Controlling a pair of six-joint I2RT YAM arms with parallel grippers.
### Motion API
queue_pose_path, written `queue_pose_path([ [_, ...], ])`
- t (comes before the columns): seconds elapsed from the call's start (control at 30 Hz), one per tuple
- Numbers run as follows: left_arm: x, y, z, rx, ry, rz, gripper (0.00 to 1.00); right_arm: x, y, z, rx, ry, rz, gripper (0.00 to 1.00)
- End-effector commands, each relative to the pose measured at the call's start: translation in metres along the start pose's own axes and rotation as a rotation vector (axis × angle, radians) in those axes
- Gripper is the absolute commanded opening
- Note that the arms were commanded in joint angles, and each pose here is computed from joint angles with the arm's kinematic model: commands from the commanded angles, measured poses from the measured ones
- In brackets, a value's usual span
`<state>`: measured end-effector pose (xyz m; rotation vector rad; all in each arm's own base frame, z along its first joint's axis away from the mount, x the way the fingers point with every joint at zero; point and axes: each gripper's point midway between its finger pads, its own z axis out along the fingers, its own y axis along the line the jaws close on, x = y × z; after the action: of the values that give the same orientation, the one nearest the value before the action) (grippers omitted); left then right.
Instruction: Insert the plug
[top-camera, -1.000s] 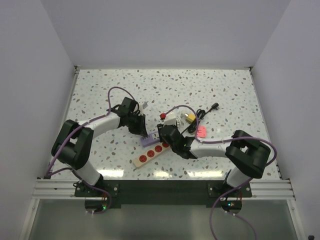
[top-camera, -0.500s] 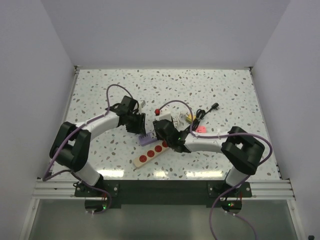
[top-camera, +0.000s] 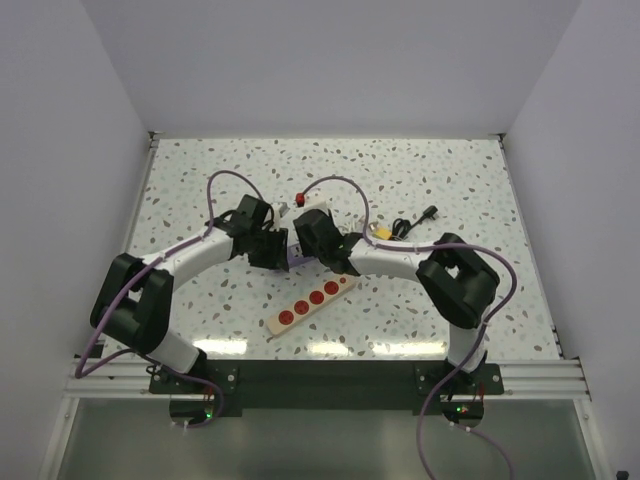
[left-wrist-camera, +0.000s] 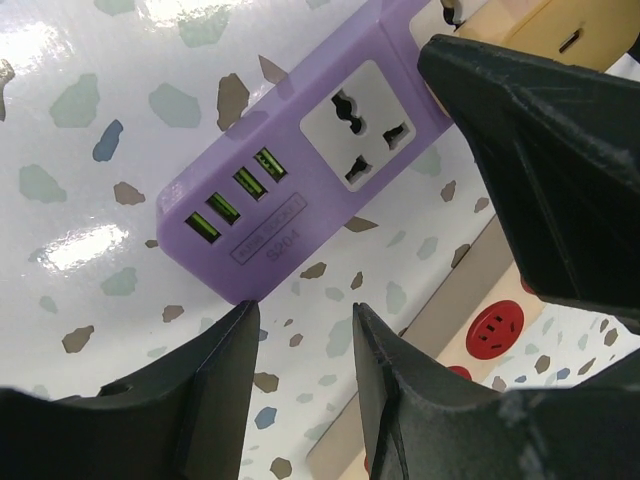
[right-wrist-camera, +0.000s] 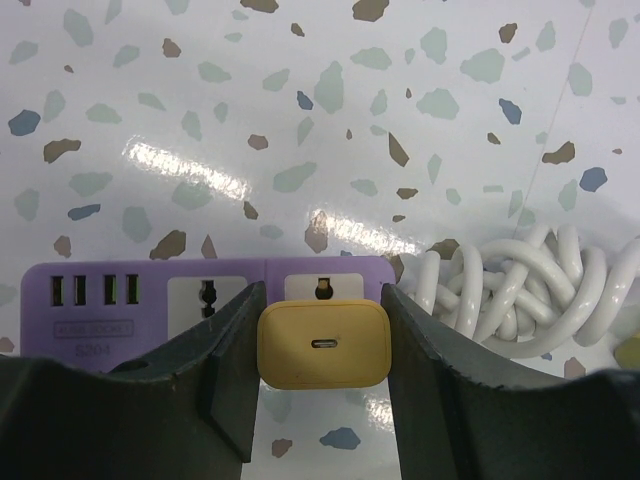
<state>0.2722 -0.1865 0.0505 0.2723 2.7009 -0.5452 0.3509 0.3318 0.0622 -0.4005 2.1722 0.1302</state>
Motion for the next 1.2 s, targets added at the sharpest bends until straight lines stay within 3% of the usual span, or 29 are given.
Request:
queue_pose_path([
  [0.0,0.0,0.006,0.001,-0.029,-0.011,0.026,0.47,0.071,-0.021,0.0,0.043,0.207,-0.122,0.0],
  [0.17,-0.001,0.008,0.002,-0.04,-0.023,0.014,0.47,0.085,-0.035,-0.01,0.082,0.17,-0.091,0.0],
  [0.67,-0.022,0.013,0.018,-0.081,-0.054,-0.01,0.47,0.158,-0.032,-0.017,0.059,0.281,-0.047,0.0],
  [0.83,-0.025,0.011,0.017,-0.076,-0.055,-0.011,0.47,0.143,-0.035,-0.019,0.08,0.254,-0.042,0.0],
  [0.87,-0.024,0.011,0.017,-0.075,-0.054,-0.012,0.47,0.138,-0.036,-0.019,0.087,0.256,-0.038,0.06],
  [0.9,-0.024,0.011,0.017,-0.073,-0.053,-0.01,0.47,0.131,-0.035,-0.019,0.08,0.246,-0.031,0.22],
  [1.03,-0.024,0.008,0.014,-0.061,-0.051,-0.008,0.47,0.103,-0.033,-0.016,0.08,0.197,-0.017,0.52],
  [1.17,-0.024,0.007,0.01,-0.058,-0.062,-0.007,0.47,0.076,-0.033,-0.013,0.082,0.153,-0.003,0.67],
])
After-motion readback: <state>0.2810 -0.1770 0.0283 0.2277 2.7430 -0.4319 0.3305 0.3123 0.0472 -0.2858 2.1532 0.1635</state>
